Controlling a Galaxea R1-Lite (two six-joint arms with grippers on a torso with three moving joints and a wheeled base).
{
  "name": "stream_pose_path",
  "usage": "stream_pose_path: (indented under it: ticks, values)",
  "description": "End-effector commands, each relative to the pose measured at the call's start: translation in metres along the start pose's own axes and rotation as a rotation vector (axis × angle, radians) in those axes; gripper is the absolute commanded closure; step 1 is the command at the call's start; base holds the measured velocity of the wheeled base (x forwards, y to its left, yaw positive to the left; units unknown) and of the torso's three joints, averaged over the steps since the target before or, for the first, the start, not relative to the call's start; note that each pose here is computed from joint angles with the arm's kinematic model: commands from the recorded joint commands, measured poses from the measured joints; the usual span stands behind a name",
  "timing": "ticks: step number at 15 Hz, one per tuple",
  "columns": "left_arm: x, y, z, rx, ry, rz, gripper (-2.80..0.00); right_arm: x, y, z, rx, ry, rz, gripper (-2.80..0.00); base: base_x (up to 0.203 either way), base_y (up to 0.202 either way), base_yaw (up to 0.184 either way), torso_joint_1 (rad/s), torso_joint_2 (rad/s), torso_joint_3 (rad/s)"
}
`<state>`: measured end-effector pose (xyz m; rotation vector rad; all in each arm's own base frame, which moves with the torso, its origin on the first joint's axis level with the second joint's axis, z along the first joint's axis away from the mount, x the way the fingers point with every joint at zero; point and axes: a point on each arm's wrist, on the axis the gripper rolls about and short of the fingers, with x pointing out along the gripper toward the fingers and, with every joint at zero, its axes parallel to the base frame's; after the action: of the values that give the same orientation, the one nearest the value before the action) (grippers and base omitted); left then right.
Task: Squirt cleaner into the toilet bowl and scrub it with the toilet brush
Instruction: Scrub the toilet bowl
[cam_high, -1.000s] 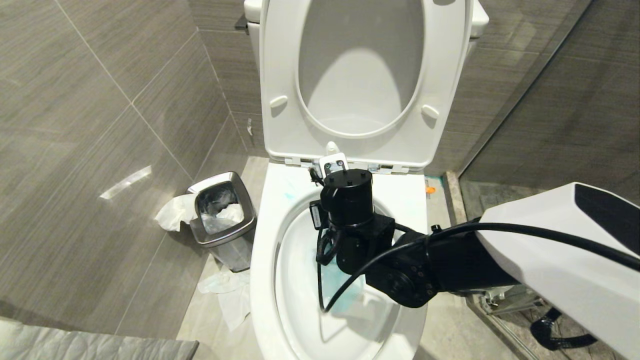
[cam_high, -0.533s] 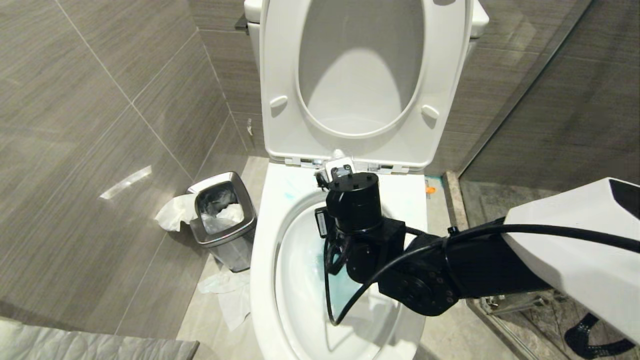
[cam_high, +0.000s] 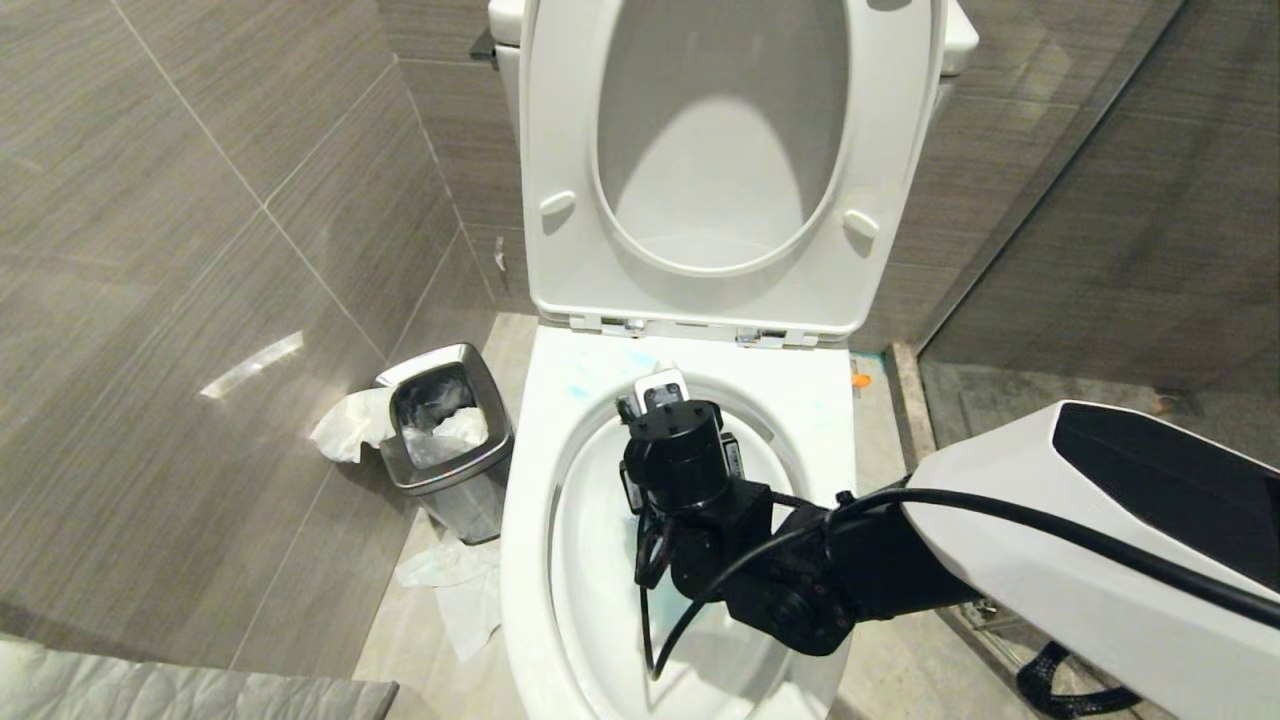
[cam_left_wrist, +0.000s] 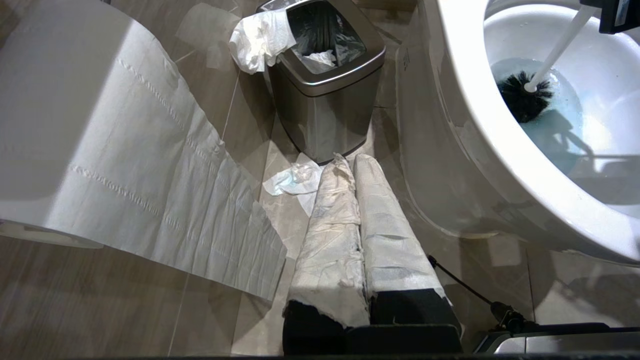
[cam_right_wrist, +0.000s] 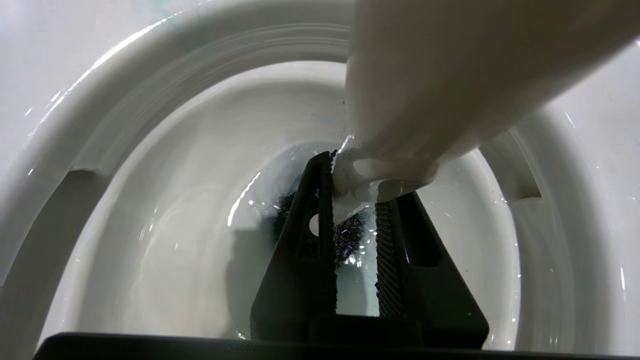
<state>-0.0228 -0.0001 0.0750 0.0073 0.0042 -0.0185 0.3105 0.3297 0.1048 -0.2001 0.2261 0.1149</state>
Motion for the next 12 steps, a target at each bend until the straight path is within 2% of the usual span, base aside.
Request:
stream_pose_path:
  ticks: [1,4,6,12]
  values:
    - [0.000,0.000,0.000,0.002,0.002,0.000,0.00,-0.015,-0.012,0.025,0.034,-0.040,-0.003,0.00,0.000,0.000,0.000,0.000,0.00,0.000]
    - [0.000,0.000,0.000,0.002,0.002,-0.001,0.00,-0.050,-0.041,0.074,0.088,-0.101,0.004,0.00,0.000,0.000,0.000,0.000,0.00,0.000]
    - [0.000,0.000,0.000,0.003,0.001,0.000,0.00,-0.072,-0.058,0.094,0.100,-0.111,0.007,0.00,0.000,0.000,0.000,0.000,0.00,0.000]
    - [0.000,0.000,0.000,0.002,0.002,0.000,0.00,-0.062,-0.050,0.084,0.075,-0.078,0.009,0.00,0.000,0.000,0.000,0.000,0.00,0.000]
